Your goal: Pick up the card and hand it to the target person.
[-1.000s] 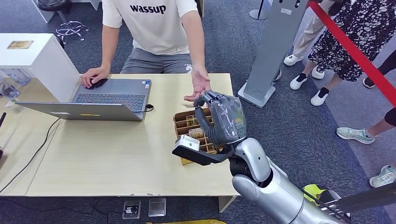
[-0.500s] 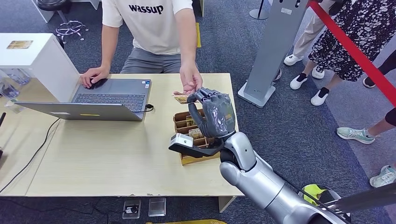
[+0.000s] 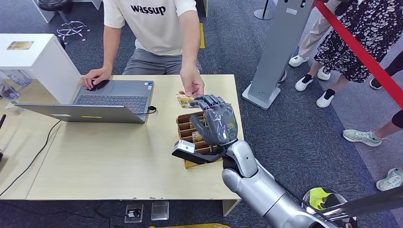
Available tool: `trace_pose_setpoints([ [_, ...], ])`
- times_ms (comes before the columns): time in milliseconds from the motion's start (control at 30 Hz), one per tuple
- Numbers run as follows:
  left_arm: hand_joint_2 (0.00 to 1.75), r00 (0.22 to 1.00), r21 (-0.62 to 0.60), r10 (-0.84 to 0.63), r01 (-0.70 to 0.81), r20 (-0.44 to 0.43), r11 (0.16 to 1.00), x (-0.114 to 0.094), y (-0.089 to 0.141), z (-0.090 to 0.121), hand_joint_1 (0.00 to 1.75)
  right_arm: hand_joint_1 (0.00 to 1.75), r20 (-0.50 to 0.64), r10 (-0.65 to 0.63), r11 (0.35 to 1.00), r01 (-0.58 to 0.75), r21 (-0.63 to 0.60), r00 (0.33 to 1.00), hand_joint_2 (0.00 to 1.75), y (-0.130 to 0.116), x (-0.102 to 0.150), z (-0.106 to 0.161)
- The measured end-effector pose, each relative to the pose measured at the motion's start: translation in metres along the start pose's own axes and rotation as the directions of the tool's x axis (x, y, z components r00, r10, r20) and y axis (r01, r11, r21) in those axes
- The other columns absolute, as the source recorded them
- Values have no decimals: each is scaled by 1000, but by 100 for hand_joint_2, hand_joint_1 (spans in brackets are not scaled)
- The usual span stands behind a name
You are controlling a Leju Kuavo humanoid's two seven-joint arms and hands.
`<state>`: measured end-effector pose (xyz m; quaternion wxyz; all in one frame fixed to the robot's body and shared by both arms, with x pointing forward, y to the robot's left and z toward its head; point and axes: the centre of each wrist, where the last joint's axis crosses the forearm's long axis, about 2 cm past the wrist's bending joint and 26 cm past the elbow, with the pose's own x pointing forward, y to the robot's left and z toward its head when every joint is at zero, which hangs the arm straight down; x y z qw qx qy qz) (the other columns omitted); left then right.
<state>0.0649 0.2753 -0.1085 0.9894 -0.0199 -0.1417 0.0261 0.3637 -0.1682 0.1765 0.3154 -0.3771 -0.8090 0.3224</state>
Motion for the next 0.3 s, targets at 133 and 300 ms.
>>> trace_pose_setpoints([
  [133, 0, 1000, 3, 8, -8, -1, 1000, 0, 0, 0, 0, 0, -21, -13, 1000, 13, 1, 1000, 175, 1, -2, 4],
  [300, 0, 1000, 16, 26, -26, -2, 1000, -2, 0, 0, 0, 0, -61, -78, 997, 77, -11, 995, 175, 1, -3, 7],
])
